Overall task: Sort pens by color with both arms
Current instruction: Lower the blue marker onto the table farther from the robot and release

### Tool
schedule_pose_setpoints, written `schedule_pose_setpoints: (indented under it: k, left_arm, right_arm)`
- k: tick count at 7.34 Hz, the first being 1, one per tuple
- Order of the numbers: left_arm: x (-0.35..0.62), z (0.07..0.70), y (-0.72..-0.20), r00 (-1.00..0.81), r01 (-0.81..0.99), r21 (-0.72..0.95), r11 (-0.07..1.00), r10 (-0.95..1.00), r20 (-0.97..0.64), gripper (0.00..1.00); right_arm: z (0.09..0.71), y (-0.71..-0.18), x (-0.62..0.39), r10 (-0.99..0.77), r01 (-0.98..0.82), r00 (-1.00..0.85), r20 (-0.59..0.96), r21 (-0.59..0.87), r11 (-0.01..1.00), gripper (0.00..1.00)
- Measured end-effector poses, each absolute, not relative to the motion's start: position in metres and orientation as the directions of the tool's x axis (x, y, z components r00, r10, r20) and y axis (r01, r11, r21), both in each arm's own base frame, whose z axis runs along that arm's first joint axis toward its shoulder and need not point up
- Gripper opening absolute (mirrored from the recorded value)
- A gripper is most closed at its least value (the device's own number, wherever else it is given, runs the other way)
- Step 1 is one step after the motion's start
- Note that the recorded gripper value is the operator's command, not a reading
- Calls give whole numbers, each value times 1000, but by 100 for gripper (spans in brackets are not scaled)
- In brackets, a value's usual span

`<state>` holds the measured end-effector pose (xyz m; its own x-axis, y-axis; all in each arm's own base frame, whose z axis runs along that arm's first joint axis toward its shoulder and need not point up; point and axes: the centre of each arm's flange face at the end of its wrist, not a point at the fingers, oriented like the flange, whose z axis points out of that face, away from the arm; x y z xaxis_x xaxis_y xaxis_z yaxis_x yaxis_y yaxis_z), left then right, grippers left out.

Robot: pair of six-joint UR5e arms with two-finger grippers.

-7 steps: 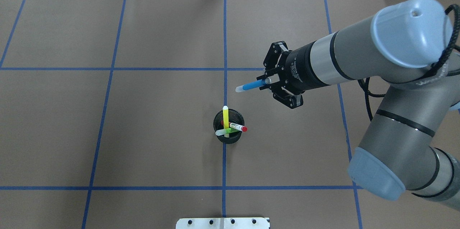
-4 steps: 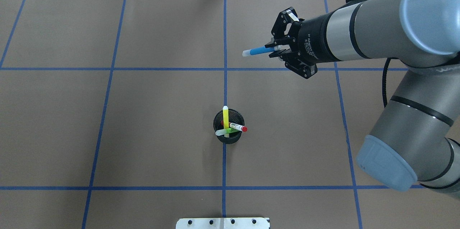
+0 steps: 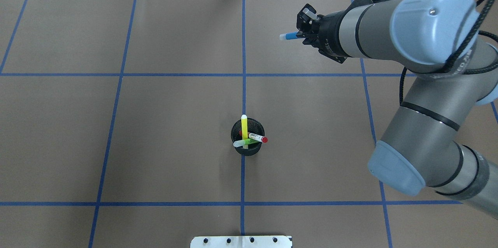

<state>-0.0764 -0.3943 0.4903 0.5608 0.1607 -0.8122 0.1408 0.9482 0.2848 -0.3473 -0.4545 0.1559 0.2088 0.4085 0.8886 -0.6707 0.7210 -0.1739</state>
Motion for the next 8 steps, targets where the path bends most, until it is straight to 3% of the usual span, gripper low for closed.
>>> schedule_pose_setpoints:
  k: [3,8]
  left_arm:
    - [-73,491,-395,559,134,284,950,164,-813,100]
    - [-71,494,-395,558,128,276,953,160,-814,100]
  right_arm:
    - [195,-481,-404,266,-638,495,827,138,758,5]
    - [208,-484,-478,157,-529,652,742,296,796,6]
